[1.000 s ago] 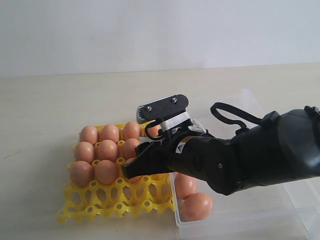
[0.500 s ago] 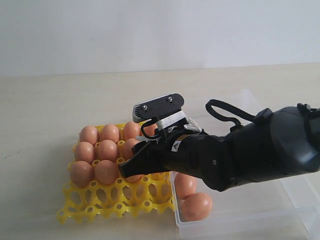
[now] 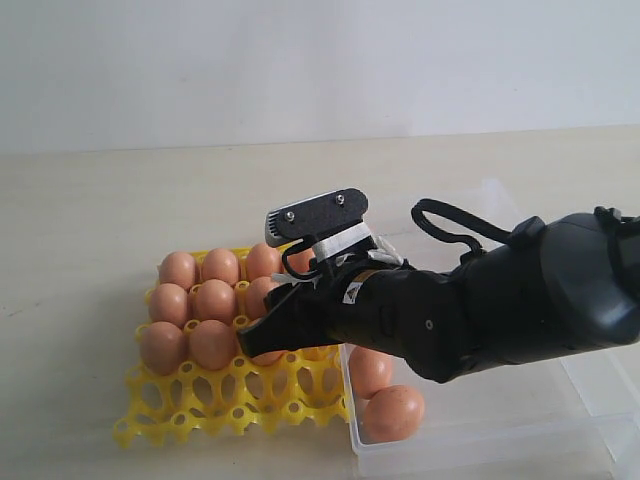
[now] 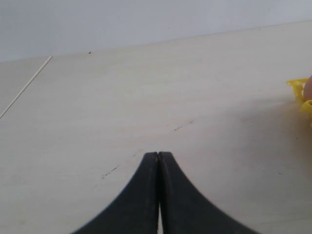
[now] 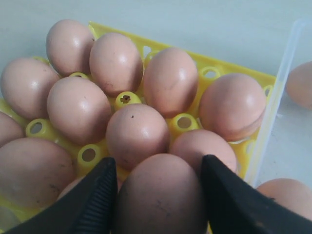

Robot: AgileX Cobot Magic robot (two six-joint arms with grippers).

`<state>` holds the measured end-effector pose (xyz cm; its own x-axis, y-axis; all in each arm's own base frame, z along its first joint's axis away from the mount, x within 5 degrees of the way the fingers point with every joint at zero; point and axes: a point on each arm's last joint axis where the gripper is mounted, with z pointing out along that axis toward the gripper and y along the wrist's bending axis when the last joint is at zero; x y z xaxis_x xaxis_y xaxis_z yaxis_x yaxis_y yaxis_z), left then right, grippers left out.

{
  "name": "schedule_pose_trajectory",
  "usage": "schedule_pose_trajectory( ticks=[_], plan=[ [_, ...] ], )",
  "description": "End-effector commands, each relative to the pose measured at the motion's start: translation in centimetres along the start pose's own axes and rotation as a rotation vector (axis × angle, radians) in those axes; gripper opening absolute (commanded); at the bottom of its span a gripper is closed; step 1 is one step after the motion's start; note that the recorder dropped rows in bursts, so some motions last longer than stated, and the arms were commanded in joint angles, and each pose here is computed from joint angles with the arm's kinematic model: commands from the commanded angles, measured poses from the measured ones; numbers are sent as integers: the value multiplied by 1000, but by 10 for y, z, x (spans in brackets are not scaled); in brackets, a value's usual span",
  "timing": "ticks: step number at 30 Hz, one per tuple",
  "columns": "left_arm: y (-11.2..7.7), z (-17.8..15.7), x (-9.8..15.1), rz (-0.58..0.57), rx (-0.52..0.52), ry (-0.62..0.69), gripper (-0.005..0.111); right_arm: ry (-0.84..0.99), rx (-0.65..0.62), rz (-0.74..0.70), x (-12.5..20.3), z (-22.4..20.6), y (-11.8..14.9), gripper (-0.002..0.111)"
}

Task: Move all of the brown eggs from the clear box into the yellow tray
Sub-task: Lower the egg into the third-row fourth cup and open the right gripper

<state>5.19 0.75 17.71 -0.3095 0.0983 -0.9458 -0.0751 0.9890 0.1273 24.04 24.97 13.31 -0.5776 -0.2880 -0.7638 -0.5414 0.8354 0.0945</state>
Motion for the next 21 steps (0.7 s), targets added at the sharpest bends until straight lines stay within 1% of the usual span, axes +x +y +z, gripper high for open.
schedule_pose_trajectory(
  ticks=[1,3,6,16,19,21],
  plan=[
    [0,0,-2,-3,4,-13,0,10,-9,-16,0,1,2,48],
    [0,0,-2,-3,4,-13,0,10,-9,-16,0,1,2,53],
    [0,0,-2,-3,4,-13,0,8,-8,-16,-1,1,2,56],
    [0,0,-2,-3,4,-13,0,-2,-8,-15,-2,0,2,56],
    [0,0,-2,-3,4,-13,0,-27,-17,-7,-10,-9,3,56],
    [0,0,-2,-3,4,-13,0,-39,-36,2,-19,-19,5,53]
  ],
)
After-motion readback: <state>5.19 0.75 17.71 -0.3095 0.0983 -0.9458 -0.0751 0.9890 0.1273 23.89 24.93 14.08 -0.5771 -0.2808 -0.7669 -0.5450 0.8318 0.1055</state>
